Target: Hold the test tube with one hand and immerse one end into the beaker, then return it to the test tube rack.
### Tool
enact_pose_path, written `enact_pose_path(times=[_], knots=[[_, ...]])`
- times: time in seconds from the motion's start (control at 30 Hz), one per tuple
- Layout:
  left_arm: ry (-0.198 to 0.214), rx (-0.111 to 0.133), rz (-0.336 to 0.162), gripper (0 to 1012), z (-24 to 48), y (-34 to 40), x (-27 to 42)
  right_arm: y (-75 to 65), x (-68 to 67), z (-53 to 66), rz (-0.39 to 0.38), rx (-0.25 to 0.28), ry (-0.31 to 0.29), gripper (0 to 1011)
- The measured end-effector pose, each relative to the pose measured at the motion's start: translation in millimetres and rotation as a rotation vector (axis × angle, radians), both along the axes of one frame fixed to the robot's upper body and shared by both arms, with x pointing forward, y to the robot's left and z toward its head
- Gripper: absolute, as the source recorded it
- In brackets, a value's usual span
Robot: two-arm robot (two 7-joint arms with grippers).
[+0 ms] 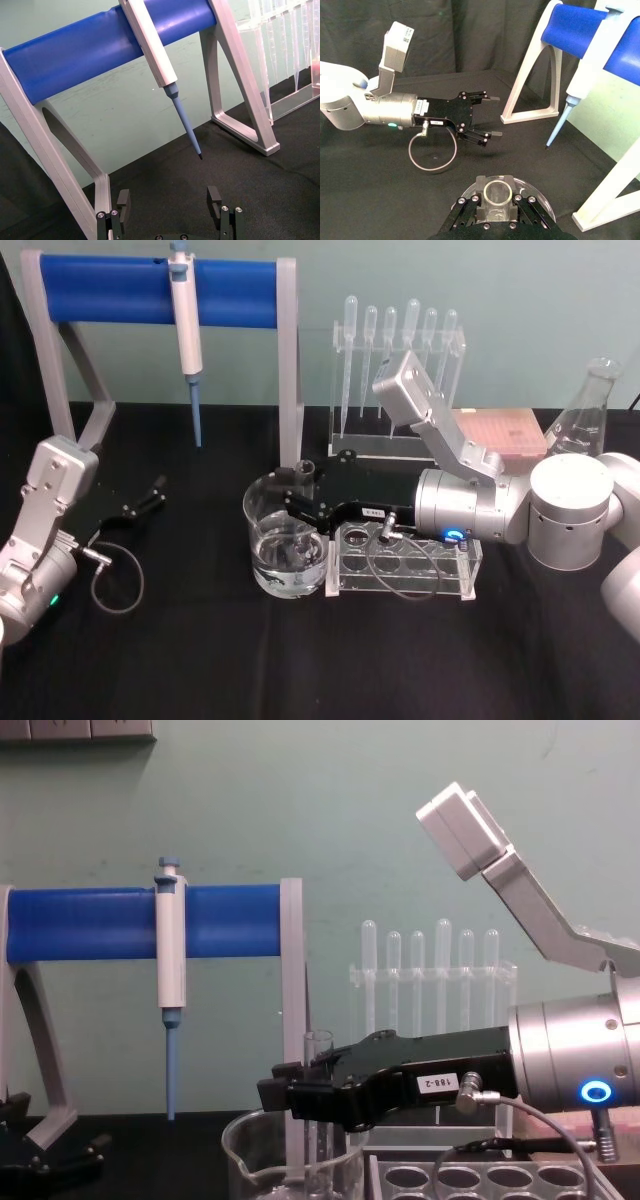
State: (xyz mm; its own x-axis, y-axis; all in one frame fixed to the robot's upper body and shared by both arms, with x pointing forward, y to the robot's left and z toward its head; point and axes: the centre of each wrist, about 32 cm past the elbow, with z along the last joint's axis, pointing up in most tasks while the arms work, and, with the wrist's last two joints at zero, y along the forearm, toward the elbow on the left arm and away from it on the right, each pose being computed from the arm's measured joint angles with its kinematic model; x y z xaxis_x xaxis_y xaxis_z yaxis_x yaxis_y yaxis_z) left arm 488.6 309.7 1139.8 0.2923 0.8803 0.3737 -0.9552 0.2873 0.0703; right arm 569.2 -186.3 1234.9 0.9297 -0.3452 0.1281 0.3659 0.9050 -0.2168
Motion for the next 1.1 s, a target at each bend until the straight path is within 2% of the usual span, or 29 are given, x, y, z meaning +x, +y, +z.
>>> enact_pose_path(times=[1.1], knots=[[0.000, 0.000, 0.000, 1000, 0.0, 0.0, 0.0, -0.1, 0.0, 0.0, 0.000, 0.000, 0.001, 221]])
